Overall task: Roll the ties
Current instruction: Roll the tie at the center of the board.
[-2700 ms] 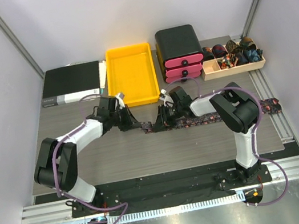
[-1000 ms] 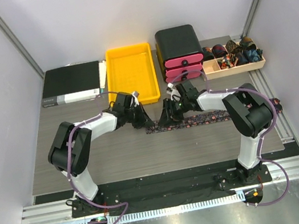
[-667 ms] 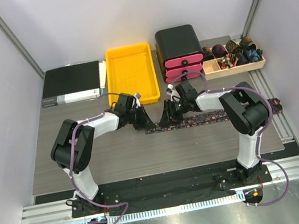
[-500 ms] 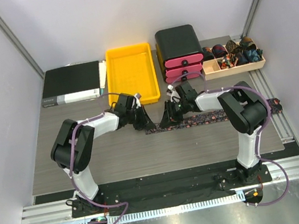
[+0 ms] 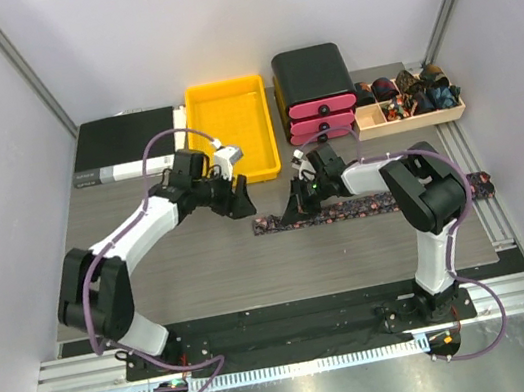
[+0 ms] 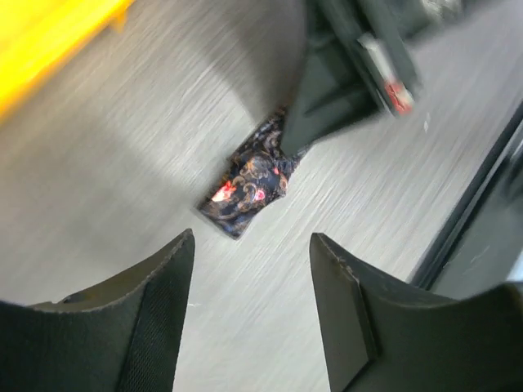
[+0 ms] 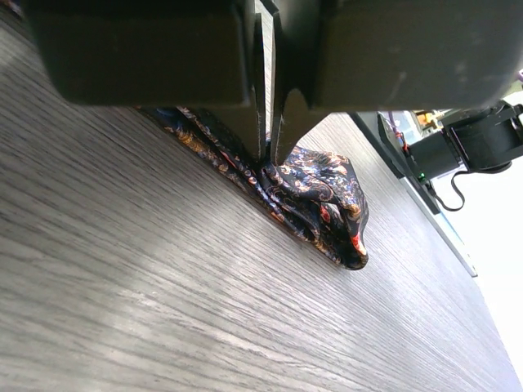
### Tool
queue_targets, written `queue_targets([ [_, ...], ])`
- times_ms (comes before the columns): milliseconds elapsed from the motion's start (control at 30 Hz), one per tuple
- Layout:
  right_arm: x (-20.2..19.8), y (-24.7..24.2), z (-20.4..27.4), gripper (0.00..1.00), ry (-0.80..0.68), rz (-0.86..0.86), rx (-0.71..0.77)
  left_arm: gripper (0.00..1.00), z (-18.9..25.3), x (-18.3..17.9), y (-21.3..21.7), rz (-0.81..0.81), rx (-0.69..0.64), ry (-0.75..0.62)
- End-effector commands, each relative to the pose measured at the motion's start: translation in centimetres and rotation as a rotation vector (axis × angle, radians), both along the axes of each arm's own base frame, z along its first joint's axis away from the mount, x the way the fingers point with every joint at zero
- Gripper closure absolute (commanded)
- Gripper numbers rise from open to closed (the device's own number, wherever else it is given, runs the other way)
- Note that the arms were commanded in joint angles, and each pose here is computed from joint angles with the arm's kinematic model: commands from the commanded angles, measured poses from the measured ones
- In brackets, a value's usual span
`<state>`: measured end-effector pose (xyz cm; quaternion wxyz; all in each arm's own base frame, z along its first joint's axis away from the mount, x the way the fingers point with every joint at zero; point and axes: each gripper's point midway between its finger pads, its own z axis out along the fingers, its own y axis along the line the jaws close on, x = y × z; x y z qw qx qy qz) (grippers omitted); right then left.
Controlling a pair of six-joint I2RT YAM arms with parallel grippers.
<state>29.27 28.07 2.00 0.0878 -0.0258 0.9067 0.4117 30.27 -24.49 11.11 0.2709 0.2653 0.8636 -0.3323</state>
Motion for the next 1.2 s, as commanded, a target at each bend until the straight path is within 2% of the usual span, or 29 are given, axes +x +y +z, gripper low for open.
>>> queue_targets([
  [0,0.1,-0.4,-1.5,0.97,-0.011,0.013,-0.049,0.4,-0.2,-2.4,1.0,-0.481,0.112,-0.307],
  [133,-0.1,-0.4,-1.9,0.98,0.003,0.015,-0.053,0.4,-3.2,-2.7,0.9,-0.675,0.198,-0.4],
  [267,-0.2,-0.5,-2.0,0.99,0.008,0.021,-0.058,0.4,-5.4,-2.1,0.3,-0.744,0.25,-0.431],
  [433,-0.4,-0.5,-2.1,0.99,0.016,0.027,-0.057,0.41,-6.4,-0.6,-0.9,-0.765,0.326,-0.472],
  [600,-0.6,-0.4,-2.2,0.99,0.023,0.029,-0.056,0.45,-7.6,-0.7,-0.9,-0.808,0.38,-0.45],
  [767,-0.9,-0.5,-2.3,0.99,0.033,0.029,-0.051,0.55,-8.7,-0.3,-0.7,-0.806,0.458,-0.433],
  [867,-1.1,-0.6,-2.4,0.99,0.034,0.029,-0.052,0.55,-8.7,0.4,-0.6,-0.769,0.481,-0.445],
  [1000,-1.3,-0.6,-2.5,0.99,0.04,0.029,-0.048,0.5,-8.4,-0.1,-0.9,-0.792,0.447,-0.453],
  [1100,-1.2,-0.5,-2.4,0.99,0.041,0.025,-0.044,0.57,-8.4,-0.3,-0.9,-0.796,0.442,-0.433],
  [1167,-1.2,-0.4,-2.4,0.99,0.044,0.025,-0.042,0.68,-7.9,-0.3,-1.2,-0.793,0.428,-0.431],
])
